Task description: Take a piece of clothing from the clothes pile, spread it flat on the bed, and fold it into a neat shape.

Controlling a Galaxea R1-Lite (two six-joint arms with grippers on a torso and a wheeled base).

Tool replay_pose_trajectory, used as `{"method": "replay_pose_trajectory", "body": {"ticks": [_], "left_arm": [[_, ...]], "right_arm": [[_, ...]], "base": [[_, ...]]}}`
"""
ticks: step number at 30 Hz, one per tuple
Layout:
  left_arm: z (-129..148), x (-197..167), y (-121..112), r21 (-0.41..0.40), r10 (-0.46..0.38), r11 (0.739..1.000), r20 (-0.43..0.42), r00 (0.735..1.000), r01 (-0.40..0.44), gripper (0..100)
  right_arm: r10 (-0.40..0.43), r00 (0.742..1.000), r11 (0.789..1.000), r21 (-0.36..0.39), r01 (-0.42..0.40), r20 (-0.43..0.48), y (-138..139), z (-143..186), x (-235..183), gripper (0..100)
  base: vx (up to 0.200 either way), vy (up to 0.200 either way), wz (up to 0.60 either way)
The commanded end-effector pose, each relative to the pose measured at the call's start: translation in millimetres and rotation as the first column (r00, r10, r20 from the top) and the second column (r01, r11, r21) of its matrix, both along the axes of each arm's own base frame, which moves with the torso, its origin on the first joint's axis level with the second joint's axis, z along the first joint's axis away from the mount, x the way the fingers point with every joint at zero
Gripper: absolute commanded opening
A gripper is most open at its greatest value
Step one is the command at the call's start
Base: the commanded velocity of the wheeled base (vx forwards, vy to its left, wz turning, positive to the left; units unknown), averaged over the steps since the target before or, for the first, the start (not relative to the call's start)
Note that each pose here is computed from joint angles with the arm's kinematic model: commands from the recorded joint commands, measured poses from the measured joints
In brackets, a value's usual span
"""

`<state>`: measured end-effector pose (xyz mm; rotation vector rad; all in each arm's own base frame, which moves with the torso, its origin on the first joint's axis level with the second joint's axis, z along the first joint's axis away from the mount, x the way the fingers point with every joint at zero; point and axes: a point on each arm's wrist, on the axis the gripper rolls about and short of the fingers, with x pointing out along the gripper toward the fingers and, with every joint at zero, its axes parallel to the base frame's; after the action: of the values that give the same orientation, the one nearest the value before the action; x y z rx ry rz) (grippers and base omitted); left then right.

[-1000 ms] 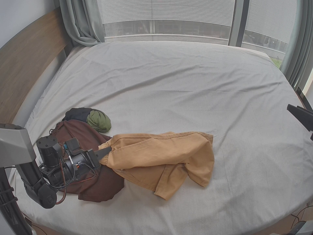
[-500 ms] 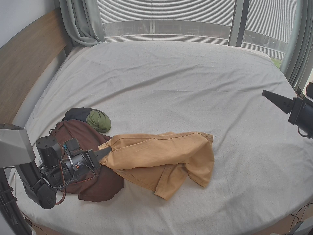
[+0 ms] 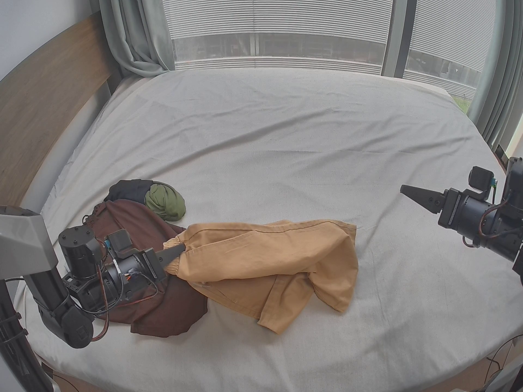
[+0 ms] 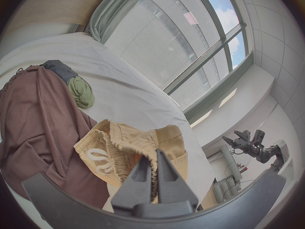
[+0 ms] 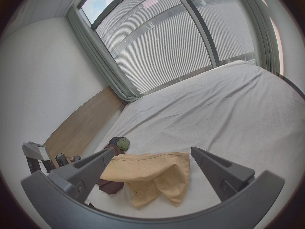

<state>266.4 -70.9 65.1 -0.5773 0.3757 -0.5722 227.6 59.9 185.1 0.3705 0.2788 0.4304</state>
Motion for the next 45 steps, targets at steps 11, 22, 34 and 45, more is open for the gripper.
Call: {"method": "replay_pose_trajectory", "body": {"ticks": [11, 22, 34, 45], "left_arm": [[-1.9, 1.4, 1.7, 0.001, 0.007, 1.0, -0.006, 1.0, -0.007, 0], [-1.6, 2.5, 8.4, -0.002, 0.013, 1.0, -0.006, 1.0, -0.013, 0], [-1.6, 3.2, 8.3, -0.002, 0.013, 1.0, -0.004, 1.0, -0.013, 0], [-1.5, 5.1, 12.3, -0.002, 0.029, 1.0, -0.003, 1.0, -0.029, 0]], "right_arm": [[-0.018, 0.991, 0.999, 0.031, 0.022, -0.129, 1.8, -45.9, 35.9, 100], [-0.024, 0.972, 0.998, 0.053, 0.038, -0.236, -0.5, -92.6, 61.2, 100], [-0.002, 0.96, 0.996, 0.08, 0.025, -0.281, -1.1, -137.6, 76.5, 100], [0.037, 0.939, 0.996, 0.093, -0.005, -0.343, 4.0, -170.0, 82.0, 100]], "base": [[0.0, 0.0, 0.0], [0.0, 0.0, 0.0], [0.0, 0.0, 0.0], [0.0, 0.0, 0.0]]}}
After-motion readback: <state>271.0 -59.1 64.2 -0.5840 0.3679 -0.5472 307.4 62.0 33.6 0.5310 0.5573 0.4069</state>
